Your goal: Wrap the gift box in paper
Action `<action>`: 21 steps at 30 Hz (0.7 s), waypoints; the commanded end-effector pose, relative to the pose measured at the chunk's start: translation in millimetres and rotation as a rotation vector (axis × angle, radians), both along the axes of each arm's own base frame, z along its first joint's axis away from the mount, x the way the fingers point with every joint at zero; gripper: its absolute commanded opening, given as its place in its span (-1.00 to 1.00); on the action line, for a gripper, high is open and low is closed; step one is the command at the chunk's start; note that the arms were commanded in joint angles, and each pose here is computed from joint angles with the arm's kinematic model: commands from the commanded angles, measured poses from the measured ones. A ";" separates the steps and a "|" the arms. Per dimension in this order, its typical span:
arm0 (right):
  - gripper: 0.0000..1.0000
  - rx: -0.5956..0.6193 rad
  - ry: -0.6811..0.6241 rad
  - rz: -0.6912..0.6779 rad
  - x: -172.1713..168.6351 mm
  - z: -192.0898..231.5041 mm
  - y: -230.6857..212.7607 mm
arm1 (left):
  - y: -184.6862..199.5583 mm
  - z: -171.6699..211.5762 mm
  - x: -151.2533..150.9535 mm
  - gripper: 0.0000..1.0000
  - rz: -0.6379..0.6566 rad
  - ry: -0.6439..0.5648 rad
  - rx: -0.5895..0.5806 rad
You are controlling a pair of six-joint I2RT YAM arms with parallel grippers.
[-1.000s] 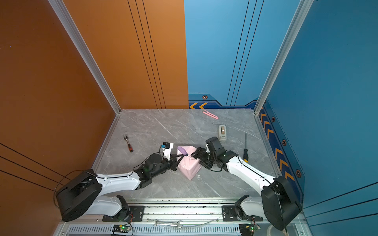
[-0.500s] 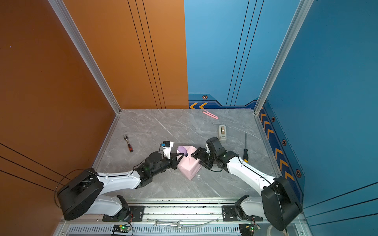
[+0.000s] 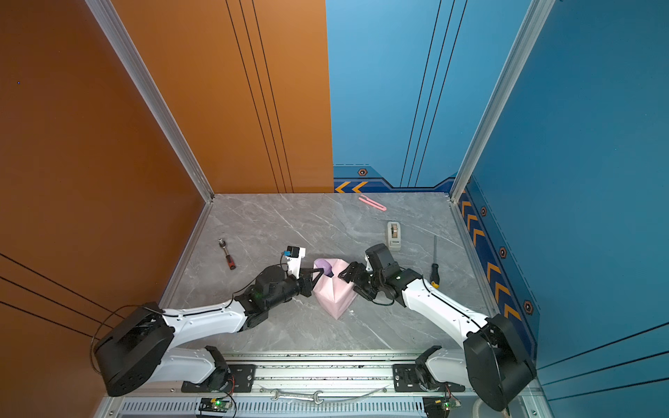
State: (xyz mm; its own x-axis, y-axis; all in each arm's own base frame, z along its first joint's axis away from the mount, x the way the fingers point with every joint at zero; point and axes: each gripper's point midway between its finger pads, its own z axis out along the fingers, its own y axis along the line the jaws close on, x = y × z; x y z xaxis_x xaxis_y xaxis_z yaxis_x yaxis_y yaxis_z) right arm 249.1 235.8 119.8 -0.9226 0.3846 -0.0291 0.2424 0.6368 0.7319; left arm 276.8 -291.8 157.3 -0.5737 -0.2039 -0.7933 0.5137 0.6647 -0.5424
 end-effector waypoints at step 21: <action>0.55 -0.068 0.062 -0.012 -13.1 -22.8 -12.3 | 13.0 25.4 -17.2 -0.34 0.124 -0.207 0.296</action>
State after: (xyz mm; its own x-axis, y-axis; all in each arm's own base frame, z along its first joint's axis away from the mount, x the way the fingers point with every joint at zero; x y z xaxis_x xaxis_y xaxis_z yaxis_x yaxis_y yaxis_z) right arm 247.1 236.6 120.0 -0.9251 0.3788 -0.0260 0.2385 0.6329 0.7366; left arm 257.3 -290.9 176.0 -0.3853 0.0446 -0.9217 0.5343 0.8251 -0.1834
